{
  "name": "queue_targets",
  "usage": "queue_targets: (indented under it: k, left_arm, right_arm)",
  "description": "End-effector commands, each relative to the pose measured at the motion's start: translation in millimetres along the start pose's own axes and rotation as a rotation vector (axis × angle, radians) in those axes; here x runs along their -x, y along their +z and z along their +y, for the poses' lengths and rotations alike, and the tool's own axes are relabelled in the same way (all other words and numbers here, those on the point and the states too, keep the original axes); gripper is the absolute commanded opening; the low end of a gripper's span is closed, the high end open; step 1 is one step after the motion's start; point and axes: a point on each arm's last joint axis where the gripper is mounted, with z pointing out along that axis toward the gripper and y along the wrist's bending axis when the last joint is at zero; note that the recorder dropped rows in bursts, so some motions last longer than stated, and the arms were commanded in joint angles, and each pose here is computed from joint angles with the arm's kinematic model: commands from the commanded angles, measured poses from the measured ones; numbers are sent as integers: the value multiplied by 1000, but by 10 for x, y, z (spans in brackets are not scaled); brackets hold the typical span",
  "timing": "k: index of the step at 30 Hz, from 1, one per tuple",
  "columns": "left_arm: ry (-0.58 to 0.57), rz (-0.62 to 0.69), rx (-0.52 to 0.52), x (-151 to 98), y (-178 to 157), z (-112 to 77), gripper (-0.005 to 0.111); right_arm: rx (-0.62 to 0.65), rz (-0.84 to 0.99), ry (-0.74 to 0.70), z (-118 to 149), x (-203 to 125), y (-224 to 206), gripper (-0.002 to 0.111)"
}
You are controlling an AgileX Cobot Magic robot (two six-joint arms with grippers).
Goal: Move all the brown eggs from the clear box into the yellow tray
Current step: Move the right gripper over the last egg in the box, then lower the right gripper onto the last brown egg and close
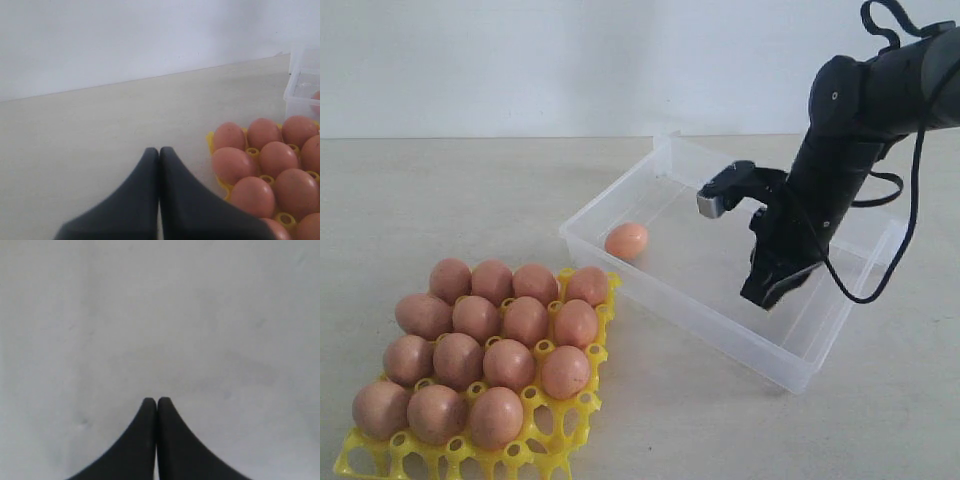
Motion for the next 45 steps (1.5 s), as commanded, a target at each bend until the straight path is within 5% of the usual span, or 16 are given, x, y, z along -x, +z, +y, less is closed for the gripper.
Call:
queue_targets:
  k: [1, 3, 7, 14, 19, 22, 25, 27, 34, 39, 45]
  left_arm:
    - [1, -11, -5, 2, 1, -2, -4]
    - [1, -11, -5, 2, 1, -2, -4]
    - [1, -11, -5, 2, 1, -2, -4]
    - [1, -11, -5, 2, 1, -2, -4]
    - [1, -11, -5, 2, 1, -2, -4]
    - [1, -11, -5, 2, 1, -2, -4]
    - [1, -11, -5, 2, 1, -2, -4]
    - [1, -11, -5, 2, 1, -2, -4]
    - [1, -11, -5, 2, 1, -2, -4]
    - [1, -11, -5, 2, 1, -2, -4]
    - [1, -11, -5, 2, 1, -2, -4]
  right_arm:
    - [-192, -150, -429, -76, 211, -73, 0]
    - [-232, -162, -682, -57, 264, -75, 0]
    - [-267, -169, -930, -24, 316, -75, 15]
    - [-351, -324, -854, -34, 462, -122, 61]
    - [-213, -435, -778, 215, 580, -97, 63]
    - [-231, -564, -535, 309, 758, -128, 63]
    - [-301, -751, 254, 60, 828, -244, 63]
    - [-176, -772, 479, 19, 785, -245, 63]
    - [24, -671, 684, 56, 713, -114, 51]
    - [150, -407, 685, 80, 578, 202, 47]
    - [159, -384, 681, 56, 610, 235, 48]
